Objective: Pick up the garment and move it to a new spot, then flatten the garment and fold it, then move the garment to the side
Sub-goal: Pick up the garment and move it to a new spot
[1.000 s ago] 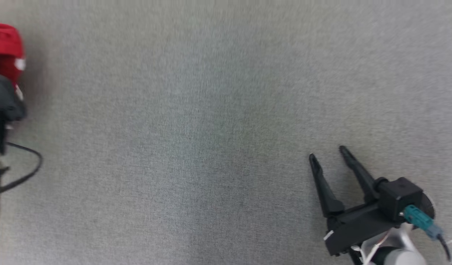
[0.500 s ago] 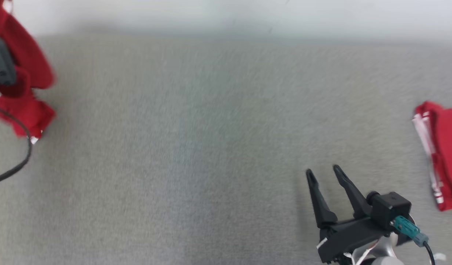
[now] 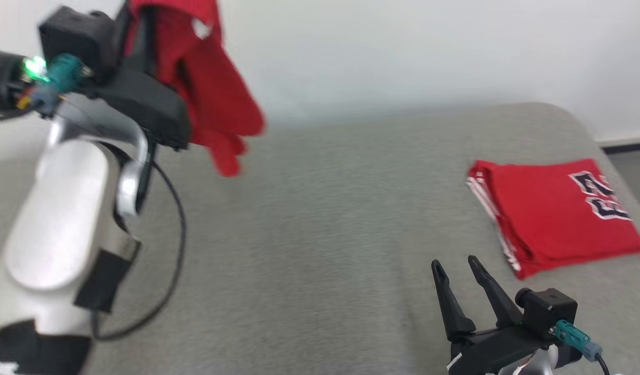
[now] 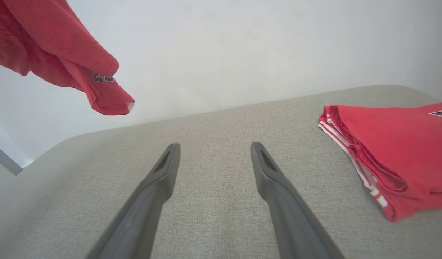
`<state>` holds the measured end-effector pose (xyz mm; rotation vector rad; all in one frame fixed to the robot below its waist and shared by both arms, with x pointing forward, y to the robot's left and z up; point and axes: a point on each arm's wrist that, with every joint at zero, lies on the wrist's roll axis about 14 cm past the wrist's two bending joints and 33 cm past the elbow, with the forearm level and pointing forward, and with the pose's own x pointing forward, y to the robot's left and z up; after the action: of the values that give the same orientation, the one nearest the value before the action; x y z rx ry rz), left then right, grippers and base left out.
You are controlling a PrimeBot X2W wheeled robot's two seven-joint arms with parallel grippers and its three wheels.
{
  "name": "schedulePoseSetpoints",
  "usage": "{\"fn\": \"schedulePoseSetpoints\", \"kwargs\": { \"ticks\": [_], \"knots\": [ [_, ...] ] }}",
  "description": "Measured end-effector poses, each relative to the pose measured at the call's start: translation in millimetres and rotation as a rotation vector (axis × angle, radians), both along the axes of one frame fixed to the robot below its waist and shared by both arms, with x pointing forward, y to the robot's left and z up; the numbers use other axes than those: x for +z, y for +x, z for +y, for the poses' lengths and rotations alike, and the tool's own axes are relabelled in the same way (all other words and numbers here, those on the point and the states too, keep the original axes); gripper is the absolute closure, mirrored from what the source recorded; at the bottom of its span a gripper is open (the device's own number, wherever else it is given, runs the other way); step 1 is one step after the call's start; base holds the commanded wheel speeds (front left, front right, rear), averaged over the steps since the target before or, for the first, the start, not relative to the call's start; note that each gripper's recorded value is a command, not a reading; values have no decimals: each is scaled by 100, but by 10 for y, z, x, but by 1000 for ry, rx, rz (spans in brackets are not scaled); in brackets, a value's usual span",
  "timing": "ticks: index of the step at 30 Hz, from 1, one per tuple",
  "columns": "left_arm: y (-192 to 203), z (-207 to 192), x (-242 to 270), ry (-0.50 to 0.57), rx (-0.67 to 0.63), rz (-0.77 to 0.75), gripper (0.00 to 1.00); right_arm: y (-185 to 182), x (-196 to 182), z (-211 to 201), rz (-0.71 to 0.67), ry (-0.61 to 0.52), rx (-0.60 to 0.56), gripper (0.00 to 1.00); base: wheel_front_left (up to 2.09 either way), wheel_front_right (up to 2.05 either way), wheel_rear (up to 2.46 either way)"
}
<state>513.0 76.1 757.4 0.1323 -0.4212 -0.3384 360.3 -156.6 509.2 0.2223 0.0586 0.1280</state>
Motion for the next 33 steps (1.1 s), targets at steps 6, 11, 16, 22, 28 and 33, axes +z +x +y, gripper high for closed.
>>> {"fn": "schedulePoseSetpoints", "kwargs": {
  "ticks": [6, 11, 16, 22, 28, 33],
  "knots": [
    [-375, -952, -177, -82, -267, 46, 100, -202, 46, -307, -8, -9, -98, 0, 0, 0, 0],
    [-584, -1491, -796, -106, -413, 226, 100, -331, 42, -467, -5, 2, -156, 0, 0, 0, 0],
    [-635, -1611, -1833, -63, -418, 507, 100, -389, -24, -554, 13, 10, -190, 0, 0, 0, 0],
    [-511, -1153, -2777, -55, -244, 751, 0, -337, -112, -487, 37, 14, -170, 0, 0, 0, 0],
    [-452, -746, -3052, -130, -104, 823, 0, -250, -109, -369, 32, 16, -129, 0, 0, 0, 0],
    [-403, -467, -2996, -206, -29, 783, 0, -201, -99, -311, 27, 19, -107, 0, 0, 0, 0]
  ]
}}
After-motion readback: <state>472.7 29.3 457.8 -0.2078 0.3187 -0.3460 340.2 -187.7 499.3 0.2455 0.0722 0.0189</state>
